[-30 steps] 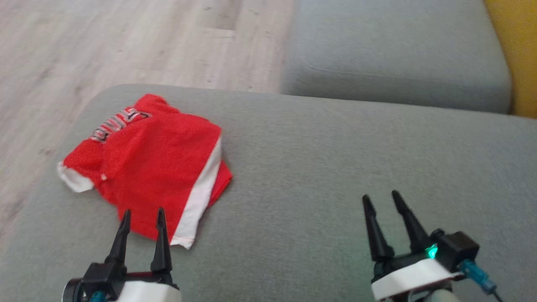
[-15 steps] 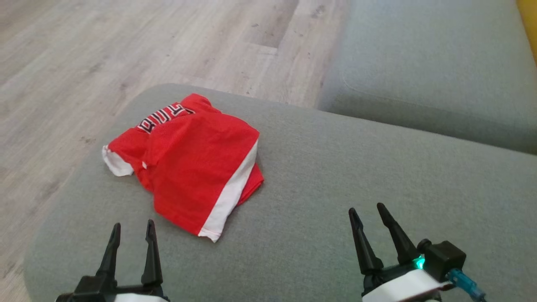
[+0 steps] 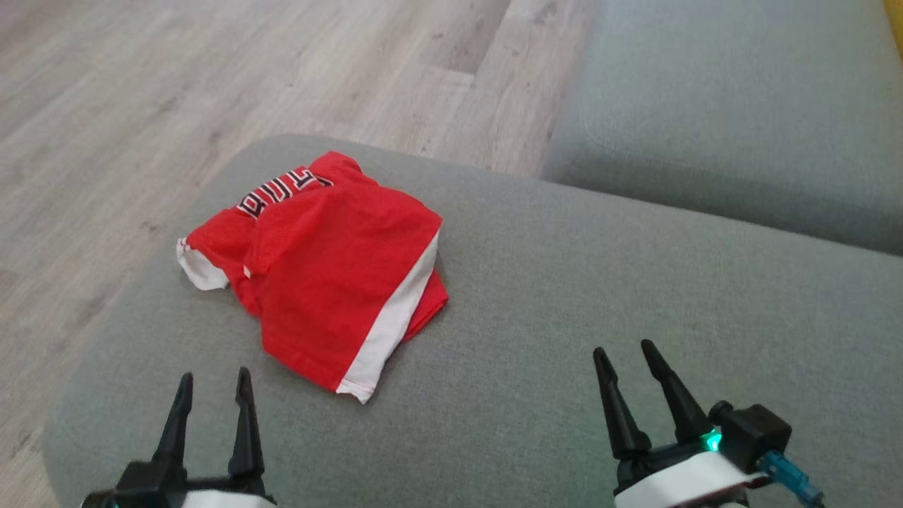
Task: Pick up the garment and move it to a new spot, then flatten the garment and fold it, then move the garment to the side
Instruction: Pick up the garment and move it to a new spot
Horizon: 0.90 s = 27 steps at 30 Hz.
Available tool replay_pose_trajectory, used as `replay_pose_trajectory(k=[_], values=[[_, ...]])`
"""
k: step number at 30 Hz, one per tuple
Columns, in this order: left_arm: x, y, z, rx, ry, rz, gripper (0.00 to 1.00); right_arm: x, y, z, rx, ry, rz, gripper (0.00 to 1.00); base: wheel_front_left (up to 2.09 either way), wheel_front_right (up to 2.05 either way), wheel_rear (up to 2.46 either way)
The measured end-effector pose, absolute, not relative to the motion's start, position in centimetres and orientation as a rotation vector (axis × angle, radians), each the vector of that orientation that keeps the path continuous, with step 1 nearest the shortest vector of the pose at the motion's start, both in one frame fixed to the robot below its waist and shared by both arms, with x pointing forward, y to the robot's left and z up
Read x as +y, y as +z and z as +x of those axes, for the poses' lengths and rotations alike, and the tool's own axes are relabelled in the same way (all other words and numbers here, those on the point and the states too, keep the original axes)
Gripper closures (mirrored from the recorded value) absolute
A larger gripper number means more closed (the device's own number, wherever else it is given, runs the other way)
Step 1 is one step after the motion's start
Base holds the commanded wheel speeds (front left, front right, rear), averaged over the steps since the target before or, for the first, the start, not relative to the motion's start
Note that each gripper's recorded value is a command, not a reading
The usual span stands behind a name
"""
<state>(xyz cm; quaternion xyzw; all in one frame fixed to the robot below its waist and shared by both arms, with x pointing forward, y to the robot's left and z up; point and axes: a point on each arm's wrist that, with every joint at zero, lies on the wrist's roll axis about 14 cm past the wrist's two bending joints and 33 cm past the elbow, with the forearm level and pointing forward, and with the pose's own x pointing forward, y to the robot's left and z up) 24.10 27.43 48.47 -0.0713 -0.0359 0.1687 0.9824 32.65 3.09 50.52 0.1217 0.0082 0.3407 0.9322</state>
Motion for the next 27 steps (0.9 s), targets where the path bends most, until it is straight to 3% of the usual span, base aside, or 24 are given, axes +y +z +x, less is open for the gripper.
replay_pose_trajectory(k=[5,10,16,27], values=[[27.8,48.5,26.7,-0.037,0.276,-0.073,0.0,1.9,49.8,33.8,0.032,0.654,0.252,0.0,0.0,0.0,0.0],[29.5,50.9,33.2,0.026,0.189,0.054,0.0,0.6,48.7,35.7,0.048,0.603,0.242,0.0,0.0,0.0,0.0],[28.8,50.5,40.4,0.237,0.06,0.19,0.0,-0.8,47.7,38.8,0.053,0.544,0.233,0.0,0.0,0.0,0.0],[28.0,45.1,45.0,0.527,-0.051,0.279,0.0,-3.4,44.8,40.8,0.113,0.453,0.241,0.0,0.0,0.0,0.0]])
